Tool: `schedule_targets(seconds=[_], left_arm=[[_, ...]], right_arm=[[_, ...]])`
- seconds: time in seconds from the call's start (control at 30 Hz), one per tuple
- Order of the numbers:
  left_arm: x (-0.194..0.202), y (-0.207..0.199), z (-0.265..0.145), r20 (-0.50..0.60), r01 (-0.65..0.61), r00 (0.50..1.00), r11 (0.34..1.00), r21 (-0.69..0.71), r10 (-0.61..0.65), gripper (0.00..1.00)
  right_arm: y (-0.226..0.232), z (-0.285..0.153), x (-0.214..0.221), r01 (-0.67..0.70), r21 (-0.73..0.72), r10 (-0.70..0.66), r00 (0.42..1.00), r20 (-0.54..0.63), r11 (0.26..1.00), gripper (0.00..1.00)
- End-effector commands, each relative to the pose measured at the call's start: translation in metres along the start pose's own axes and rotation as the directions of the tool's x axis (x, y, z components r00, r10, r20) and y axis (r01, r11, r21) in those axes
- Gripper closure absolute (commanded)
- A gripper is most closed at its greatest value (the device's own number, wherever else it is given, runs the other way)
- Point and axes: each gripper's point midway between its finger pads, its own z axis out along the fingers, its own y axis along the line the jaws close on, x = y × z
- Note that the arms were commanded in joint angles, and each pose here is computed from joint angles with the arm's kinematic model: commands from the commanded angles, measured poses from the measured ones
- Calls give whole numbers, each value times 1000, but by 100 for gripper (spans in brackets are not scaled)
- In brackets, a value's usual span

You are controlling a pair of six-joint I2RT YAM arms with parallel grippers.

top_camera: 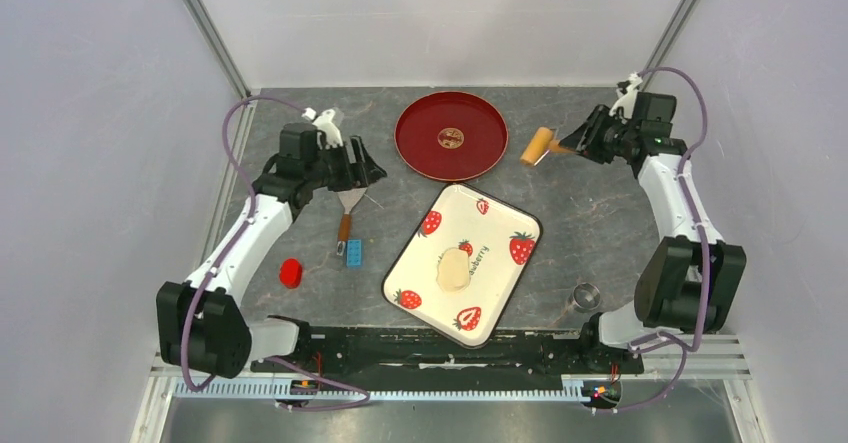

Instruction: Roll out the dumpling wrappers from the dough

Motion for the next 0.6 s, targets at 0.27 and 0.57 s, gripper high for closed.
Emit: schedule_targets(seconds=[0.27,0.57], left_arm=[[-49,-20,-26,161,199,958,954,226,-238,21],[-67,13,-40,247,336,902,936,108,-353,20]], right_arm=[[-51,51,-20,-56,-23,58,997,49,998,66],[-98,42,-6,9,236,1,999,-40,972,28]])
